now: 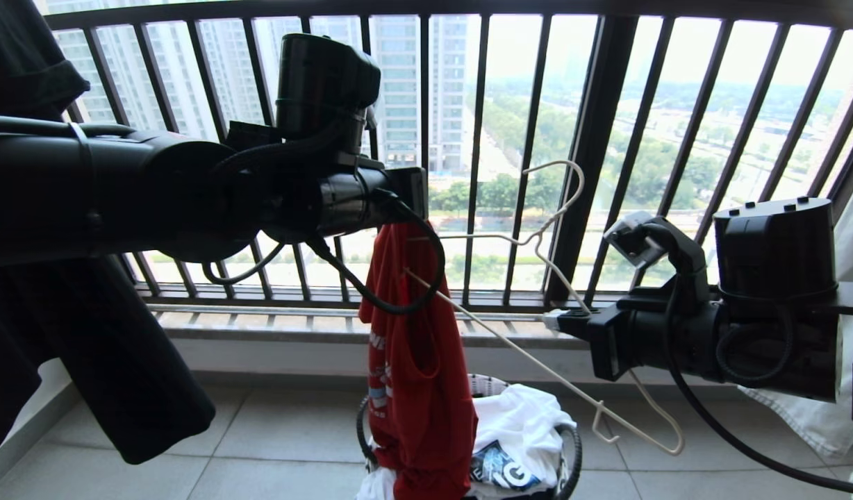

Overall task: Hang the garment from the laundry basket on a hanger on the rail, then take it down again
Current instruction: Hang the clothes on the clothes rack

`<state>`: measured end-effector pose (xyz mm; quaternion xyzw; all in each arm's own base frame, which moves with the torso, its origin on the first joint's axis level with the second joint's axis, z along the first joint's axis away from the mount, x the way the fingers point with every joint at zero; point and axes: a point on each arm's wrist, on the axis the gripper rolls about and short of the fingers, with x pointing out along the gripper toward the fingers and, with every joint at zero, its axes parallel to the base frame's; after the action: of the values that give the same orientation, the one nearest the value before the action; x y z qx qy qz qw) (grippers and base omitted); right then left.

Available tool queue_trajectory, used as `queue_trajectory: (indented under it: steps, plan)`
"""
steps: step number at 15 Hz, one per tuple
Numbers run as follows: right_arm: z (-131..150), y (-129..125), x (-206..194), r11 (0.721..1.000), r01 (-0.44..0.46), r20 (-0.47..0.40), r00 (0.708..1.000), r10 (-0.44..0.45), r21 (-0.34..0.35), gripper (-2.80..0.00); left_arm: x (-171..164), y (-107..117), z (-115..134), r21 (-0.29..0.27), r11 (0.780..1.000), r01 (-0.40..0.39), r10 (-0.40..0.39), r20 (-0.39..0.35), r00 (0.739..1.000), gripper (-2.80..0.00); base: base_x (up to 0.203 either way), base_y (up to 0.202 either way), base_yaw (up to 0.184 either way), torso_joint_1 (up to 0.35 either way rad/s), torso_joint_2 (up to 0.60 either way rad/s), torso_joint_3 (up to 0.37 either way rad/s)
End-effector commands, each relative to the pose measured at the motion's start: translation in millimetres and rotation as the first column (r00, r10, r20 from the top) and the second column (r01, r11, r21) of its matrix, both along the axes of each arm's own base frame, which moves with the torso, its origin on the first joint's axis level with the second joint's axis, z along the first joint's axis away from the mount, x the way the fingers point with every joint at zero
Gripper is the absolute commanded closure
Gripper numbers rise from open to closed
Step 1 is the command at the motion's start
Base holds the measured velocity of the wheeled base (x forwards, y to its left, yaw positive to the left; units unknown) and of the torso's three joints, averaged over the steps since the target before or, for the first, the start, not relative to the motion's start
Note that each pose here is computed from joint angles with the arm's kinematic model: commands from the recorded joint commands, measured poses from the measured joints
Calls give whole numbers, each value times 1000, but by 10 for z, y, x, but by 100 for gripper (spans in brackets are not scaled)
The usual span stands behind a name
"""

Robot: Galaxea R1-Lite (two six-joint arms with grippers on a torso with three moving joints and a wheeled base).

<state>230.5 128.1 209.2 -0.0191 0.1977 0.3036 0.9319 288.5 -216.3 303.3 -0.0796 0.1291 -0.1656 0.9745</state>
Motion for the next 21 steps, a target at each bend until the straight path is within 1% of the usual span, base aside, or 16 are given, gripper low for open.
queue_trajectory:
  steps: [1, 2, 5, 10, 13, 15, 17, 19, 21]
  plan:
    - [6, -6, 3, 1000, 1, 3, 1000, -1, 2, 0, 51, 32, -19, 3, 1000, -16, 16, -2, 1000, 0, 0, 0, 0, 0, 0, 0]
    - [9, -8, 6, 1000, 3, 5, 1000, -3, 3, 0, 29, 23, -22, 5, 1000, -8, 8, -5, 1000, 0, 0, 0, 0, 0, 0, 0]
    - [-9, 0, 14, 1000, 0, 0, 1000, 0, 1, 0, -131, -129, -63, 12, 998, 59, -58, -25, 998, 0, 0, 0, 0, 0, 0, 0]
    - [-59, 37, 38, 1000, -9, -15, 1000, 9, -5, 0, -366, -279, -64, 0, 991, 131, -131, -39, 991, 0, 0, 0, 0, 0, 0, 0]
    - [-54, 37, 40, 1000, -6, -15, 1000, 6, -3, 0, -474, -366, -71, -21, 987, 161, -162, -63, 985, 0, 0, 0, 0, 0, 0, 0]
    - [-58, 39, 42, 1000, -8, -16, 1000, 7, -3, 0, -590, -426, -54, -47, 982, 185, -188, -88, 978, 0, 0, 0, 0, 0, 0, 0]
    - [-54, 38, 39, 1000, -9, -16, 1000, 9, -2, 0, -652, -469, -62, -56, 978, 202, -207, -97, 974, 0, 0, 0, 0, 0, 0, 0]
    - [-80, 92, 16, 1000, -31, -26, 999, 31, -4, 0, -723, -511, -61, -75, 973, 220, -227, -104, 968, 0, 0, 0, 0, 0, 0, 0]
    - [-106, 129, 23, 999, -39, -31, 999, 39, -4, 0, -733, -519, -65, -81, 972, 222, -230, -109, 967, 0, 0, 0, 0, 0, 0, 0]
